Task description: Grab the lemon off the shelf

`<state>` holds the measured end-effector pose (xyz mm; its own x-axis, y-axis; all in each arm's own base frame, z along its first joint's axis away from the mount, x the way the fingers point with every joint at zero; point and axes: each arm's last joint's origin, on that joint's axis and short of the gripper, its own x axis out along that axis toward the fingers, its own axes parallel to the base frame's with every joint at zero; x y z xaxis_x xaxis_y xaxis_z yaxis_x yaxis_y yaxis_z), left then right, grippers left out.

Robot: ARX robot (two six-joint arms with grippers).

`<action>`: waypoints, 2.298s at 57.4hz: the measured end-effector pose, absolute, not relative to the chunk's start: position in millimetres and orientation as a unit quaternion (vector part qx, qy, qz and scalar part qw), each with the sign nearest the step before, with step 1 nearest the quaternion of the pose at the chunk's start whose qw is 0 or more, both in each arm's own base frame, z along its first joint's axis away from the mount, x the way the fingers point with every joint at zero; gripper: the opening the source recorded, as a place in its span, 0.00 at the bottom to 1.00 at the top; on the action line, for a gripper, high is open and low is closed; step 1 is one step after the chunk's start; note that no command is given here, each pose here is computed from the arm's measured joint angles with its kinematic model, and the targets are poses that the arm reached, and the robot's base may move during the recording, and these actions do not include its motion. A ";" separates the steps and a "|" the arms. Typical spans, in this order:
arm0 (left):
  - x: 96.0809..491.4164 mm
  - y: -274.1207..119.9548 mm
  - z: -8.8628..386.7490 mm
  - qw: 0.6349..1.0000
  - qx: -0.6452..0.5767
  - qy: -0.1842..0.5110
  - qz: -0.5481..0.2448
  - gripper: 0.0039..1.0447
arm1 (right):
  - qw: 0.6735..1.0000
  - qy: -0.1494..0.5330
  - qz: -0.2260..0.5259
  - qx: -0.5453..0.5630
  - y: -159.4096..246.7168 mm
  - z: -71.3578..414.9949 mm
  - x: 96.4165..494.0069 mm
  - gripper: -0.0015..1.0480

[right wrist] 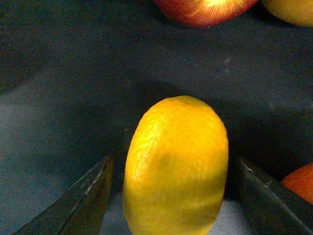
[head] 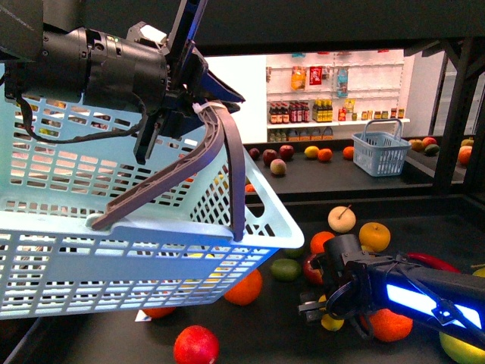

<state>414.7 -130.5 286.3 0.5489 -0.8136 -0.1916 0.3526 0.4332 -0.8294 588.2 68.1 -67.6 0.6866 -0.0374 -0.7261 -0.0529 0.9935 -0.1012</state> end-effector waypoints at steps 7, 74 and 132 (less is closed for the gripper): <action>414.7 -130.5 286.3 0.792 -0.384 0.300 -0.368 0.07 | 0.916 0.397 0.003 -0.060 67.5 -67.3 588.2 0.52; 414.9 -130.3 286.2 0.792 -0.384 0.300 -0.368 0.07 | 0.967 0.249 0.026 0.042 5.7 121.9 547.5 0.39; 414.8 -130.5 286.2 0.792 -0.385 0.300 -0.368 0.07 | 0.925 0.216 0.269 0.161 128.5 233.1 426.1 0.39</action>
